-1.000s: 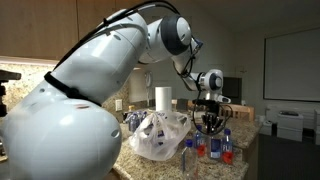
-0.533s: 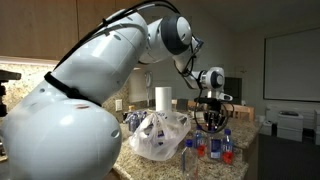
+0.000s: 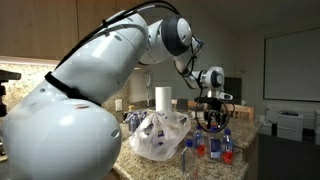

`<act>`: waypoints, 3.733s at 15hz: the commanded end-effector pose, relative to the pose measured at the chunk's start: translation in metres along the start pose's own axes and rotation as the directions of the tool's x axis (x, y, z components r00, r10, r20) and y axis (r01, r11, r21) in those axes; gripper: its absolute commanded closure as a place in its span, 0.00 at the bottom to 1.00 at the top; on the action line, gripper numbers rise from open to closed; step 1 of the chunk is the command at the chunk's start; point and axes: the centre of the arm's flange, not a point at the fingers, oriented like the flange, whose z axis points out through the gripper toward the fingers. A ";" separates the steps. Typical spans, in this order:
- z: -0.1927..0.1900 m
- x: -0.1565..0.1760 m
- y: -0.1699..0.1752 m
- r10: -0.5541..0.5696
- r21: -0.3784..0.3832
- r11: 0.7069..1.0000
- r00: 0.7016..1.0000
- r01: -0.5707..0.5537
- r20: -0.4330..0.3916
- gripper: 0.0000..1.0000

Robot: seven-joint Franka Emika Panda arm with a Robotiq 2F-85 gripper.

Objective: Place five empty water bottles inside the clear plastic bag

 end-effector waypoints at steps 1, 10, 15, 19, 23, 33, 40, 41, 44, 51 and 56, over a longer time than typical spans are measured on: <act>-0.001 0.006 -0.003 0.014 -0.034 0.999 1.000 -0.014 0.001 0.63; -0.031 -0.014 0.006 -0.025 0.002 1.000 0.999 0.025 -0.026 0.86; -0.105 -0.067 0.023 -0.172 0.100 0.979 0.984 0.176 -0.049 0.86; -0.170 -0.121 0.033 -0.225 0.194 0.948 0.963 0.252 -0.149 0.86; -0.211 -0.181 0.020 -0.270 0.317 0.899 0.952 0.303 -0.143 0.86; -0.130 -0.171 -0.088 -0.247 0.468 0.873 0.951 0.134 0.188 0.86; -0.034 -0.160 -0.159 -0.275 0.440 0.895 0.864 0.070 0.421 0.86; -0.017 -0.161 -0.169 -0.278 0.425 0.903 0.843 0.066 0.461 0.86; 0.004 -0.167 -0.171 -0.259 0.424 0.905 0.823 0.024 0.506 0.34; -0.064 -0.190 -0.114 -0.202 0.590 0.807 0.936 -0.008 0.290 0.00; -0.116 -0.198 -0.062 -0.120 0.621 0.783 0.985 0.017 0.124 0.00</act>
